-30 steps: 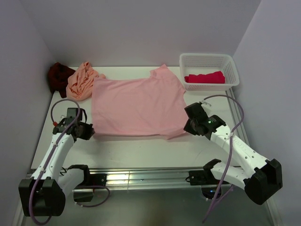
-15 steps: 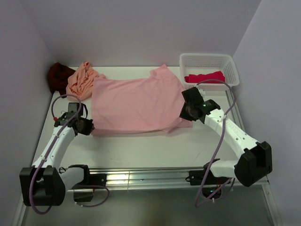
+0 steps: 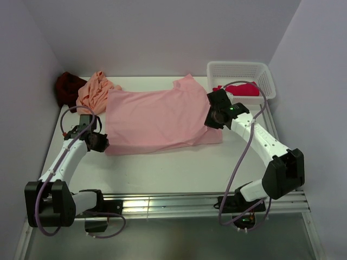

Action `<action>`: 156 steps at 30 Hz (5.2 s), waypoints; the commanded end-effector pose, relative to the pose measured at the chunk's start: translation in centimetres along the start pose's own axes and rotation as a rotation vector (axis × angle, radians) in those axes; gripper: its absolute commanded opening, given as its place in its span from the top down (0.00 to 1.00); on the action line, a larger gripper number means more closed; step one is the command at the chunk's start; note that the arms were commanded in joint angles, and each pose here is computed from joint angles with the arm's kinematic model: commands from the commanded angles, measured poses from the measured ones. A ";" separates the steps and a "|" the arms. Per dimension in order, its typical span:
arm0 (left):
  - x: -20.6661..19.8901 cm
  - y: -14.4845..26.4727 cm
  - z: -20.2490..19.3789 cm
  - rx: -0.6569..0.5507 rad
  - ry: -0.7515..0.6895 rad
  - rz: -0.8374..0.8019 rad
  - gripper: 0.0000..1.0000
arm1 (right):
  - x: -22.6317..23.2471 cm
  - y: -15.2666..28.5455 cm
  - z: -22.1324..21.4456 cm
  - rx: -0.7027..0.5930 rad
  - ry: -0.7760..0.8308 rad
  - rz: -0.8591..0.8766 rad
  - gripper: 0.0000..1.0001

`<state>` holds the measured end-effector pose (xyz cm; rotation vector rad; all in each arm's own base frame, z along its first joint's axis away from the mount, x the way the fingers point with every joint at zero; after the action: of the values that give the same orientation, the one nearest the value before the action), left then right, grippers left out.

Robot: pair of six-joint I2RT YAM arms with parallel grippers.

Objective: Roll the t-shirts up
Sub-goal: Fold the tshirt

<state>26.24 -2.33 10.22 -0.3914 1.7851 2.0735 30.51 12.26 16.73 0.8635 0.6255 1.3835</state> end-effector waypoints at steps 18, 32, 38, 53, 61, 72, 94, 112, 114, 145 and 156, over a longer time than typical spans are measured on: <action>-2.9 -1.1 2.0 -0.030 0.081 -0.059 1.00 | 0.9 -2.3 4.5 -0.032 0.007 -0.010 1.00; -4.4 -2.3 2.1 -0.029 0.077 -0.050 1.00 | 1.6 -4.1 6.5 -0.031 -0.008 -0.011 1.00; -5.0 -2.8 2.2 -0.030 0.077 -0.049 1.00 | 2.1 -4.8 7.5 -0.032 -0.011 -0.011 1.00; -6.5 -4.9 1.9 -0.008 0.037 -0.046 0.98 | 2.2 -9.2 8.3 0.000 -0.068 -0.016 1.00; -7.3 -5.7 1.8 0.003 0.003 -0.040 0.89 | 2.8 -11.2 10.4 0.011 -0.099 0.078 0.72; -8.8 -2.0 3.9 -0.066 -0.081 -0.122 0.47 | 1.1 -7.8 9.5 -0.052 -0.113 0.069 0.51; 1.6 -1.6 0.8 0.019 -0.105 -0.123 0.55 | -5.5 -8.6 -4.0 -0.011 -0.349 0.007 0.53; 1.9 -3.4 1.0 -0.008 -0.085 -0.118 0.57 | -7.9 -11.8 -5.1 0.018 -0.438 -0.182 0.59; 1.9 -3.6 1.2 -0.021 -0.069 -0.116 0.57 | -8.4 -11.9 -5.1 0.024 -0.459 -0.231 0.66; 3.6 -6.8 -0.9 0.027 -0.054 -0.040 0.56 | -8.5 -11.3 -5.3 0.027 -0.455 -0.258 1.00; 4.8 -6.9 0.0 -0.037 -0.081 0.050 1.00 | -8.6 -10.4 -5.1 0.018 -0.456 -0.267 1.00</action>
<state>27.50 -2.01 3.47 -0.4016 1.7247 1.9983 31.53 5.41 3.06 1.0728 0.3846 0.9199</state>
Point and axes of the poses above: each gripper's point midway between its finger pads, its own y axis back along the fingers, its own x axis along the line the jaws close on, z = x × y, the point moved 2 cm from there along y, back along the fingers, and after that the axes turned 12 degrees about y, right-handed, at the moved point
